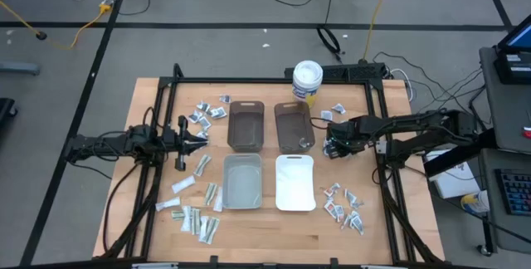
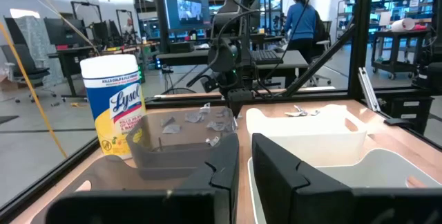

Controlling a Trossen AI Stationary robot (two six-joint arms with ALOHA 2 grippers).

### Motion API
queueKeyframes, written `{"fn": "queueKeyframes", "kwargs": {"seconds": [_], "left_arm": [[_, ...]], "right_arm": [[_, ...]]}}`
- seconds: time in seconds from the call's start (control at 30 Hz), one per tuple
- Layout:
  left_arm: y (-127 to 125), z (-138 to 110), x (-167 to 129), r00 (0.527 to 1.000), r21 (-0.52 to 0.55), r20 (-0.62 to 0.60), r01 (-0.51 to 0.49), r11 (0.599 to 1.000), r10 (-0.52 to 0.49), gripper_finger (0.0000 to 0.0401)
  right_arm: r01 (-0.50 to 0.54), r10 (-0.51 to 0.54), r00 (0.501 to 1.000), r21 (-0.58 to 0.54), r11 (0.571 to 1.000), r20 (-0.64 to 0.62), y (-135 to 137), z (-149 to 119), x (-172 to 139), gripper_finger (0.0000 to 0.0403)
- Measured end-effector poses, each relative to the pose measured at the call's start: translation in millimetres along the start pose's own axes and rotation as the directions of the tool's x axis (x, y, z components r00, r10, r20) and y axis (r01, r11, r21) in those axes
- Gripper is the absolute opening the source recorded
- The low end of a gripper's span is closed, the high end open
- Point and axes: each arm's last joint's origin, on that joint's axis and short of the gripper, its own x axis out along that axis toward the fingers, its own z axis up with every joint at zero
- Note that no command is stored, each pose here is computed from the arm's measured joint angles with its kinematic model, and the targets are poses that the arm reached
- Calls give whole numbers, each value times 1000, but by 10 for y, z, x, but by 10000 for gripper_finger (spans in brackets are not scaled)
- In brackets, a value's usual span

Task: Pick & Place First Aid Supplies
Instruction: Put the blue pad into the right black bin

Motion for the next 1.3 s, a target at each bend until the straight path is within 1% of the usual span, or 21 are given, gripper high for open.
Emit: {"fn": "queueKeyframes", "kwargs": {"seconds": [0.1, 0.37, 0.43, 0.67, 0.83, 1.0, 1.3], "left_arm": [[0, 0, 0, 1000, 0, 0, 0, 1000, 0, 47], [0, 0, 0, 1000, 0, 0, 0, 1000, 0, 47], [0, 0, 0, 1000, 0, 0, 0, 1000, 0, 47], [0, 0, 0, 1000, 0, 0, 0, 1000, 0, 47], [0, 0, 0, 1000, 0, 0, 0, 1000, 0, 47], [0, 0, 0, 1000, 0, 0, 0, 1000, 0, 47], [0, 0, 0, 1000, 0, 0, 0, 1000, 0, 47]], "right_arm": [[1, -1, 1000, -4, 1000, 0, -1, 1, 0, 120], [0, 0, 1000, -28, 1000, 0, -1, 1, 0, 25], [0, 0, 1000, -34, 999, 0, -1, 1, 0, 8], [4, -4, 1000, -50, 999, -5, -5, -2, -1, 3], [15, -21, 997, -64, 998, -79, -31, -35, -60, 1], [13, -24, 995, -113, 993, -101, -2, -19, -245, 1], [-13, -5, 996, -192, 981, -89, 105, 53, -723, 1]]}}
